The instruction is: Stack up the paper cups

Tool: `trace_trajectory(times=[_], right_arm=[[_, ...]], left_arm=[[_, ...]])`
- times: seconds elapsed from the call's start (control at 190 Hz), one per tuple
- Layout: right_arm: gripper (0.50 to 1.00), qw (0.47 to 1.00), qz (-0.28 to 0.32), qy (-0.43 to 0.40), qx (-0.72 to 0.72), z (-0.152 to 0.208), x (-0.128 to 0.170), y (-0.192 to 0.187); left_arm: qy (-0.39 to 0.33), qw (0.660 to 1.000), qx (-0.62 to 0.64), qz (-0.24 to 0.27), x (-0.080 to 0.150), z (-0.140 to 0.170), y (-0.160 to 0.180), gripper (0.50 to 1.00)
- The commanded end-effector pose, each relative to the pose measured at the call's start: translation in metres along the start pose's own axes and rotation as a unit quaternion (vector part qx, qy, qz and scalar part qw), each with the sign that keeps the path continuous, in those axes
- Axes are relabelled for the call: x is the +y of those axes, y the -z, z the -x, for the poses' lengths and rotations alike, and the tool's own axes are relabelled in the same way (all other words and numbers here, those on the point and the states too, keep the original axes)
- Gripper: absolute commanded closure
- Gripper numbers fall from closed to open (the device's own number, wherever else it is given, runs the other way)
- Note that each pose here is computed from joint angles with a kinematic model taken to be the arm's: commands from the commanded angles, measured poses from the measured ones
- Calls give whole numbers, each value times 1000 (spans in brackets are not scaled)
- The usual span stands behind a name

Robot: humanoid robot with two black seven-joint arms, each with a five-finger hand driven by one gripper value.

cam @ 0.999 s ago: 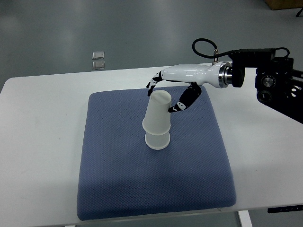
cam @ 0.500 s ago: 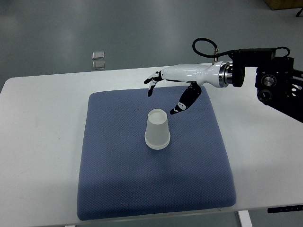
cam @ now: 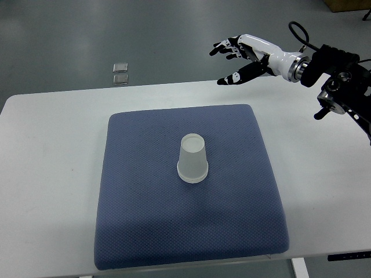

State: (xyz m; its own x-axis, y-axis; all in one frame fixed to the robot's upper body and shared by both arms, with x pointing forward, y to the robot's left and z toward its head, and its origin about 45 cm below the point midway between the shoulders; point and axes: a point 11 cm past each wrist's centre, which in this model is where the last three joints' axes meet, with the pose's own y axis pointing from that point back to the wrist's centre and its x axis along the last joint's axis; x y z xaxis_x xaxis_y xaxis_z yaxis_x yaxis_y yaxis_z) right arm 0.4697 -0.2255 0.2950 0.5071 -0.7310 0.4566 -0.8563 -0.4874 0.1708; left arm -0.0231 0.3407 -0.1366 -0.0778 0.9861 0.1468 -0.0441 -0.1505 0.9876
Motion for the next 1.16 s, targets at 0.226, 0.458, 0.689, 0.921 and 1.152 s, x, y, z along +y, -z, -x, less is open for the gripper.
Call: trace_trajectory(times=[0.226, 0.458, 0.689, 0.921, 1.152], right_arm=[[601, 956, 62, -173, -229, -24, 9, -74], [597, 904, 62, -228, -356, -22, 11, -88], [585, 879, 47, -240, -409, -13, 9, -91], [585, 876, 52, -228, -421, 5, 4, -95], [585, 873, 63, -223, -429, 19, 5, -104]], left_arm=[[0, 1000, 0, 0, 0, 0, 0, 500], [0, 1000, 0, 0, 0, 0, 0, 500], [0, 1000, 0, 0, 0, 0, 0, 500], [-1, 1000, 0, 0, 0, 0, 0, 500], [0, 1000, 0, 0, 0, 0, 0, 500]])
